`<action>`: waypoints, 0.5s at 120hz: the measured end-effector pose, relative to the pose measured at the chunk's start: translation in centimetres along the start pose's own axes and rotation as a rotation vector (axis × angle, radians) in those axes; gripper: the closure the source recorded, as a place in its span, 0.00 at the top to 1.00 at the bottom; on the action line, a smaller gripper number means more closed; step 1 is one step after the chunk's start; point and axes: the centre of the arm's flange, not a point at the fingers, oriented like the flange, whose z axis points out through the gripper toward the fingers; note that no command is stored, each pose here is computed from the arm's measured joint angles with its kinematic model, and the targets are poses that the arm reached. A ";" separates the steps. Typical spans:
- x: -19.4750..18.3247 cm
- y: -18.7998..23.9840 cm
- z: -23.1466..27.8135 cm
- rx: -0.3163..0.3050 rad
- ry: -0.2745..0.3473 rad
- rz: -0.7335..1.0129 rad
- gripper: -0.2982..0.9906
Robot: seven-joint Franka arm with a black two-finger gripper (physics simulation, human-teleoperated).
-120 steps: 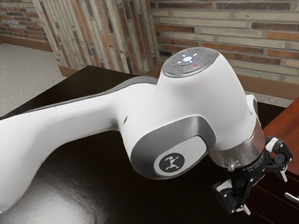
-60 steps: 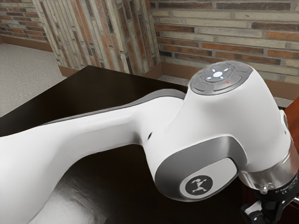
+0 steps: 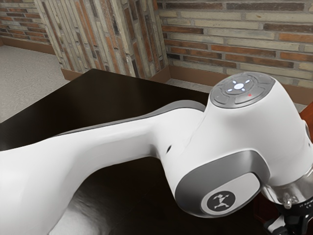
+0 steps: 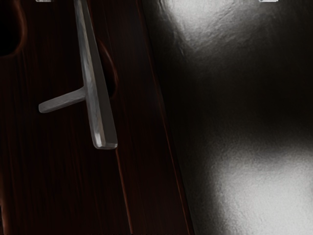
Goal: Pull the drawer handle with one arm to open the drawer
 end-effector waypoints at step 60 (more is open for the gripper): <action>0.7 0.5 1.5 0.009 -0.005 0.004 0.55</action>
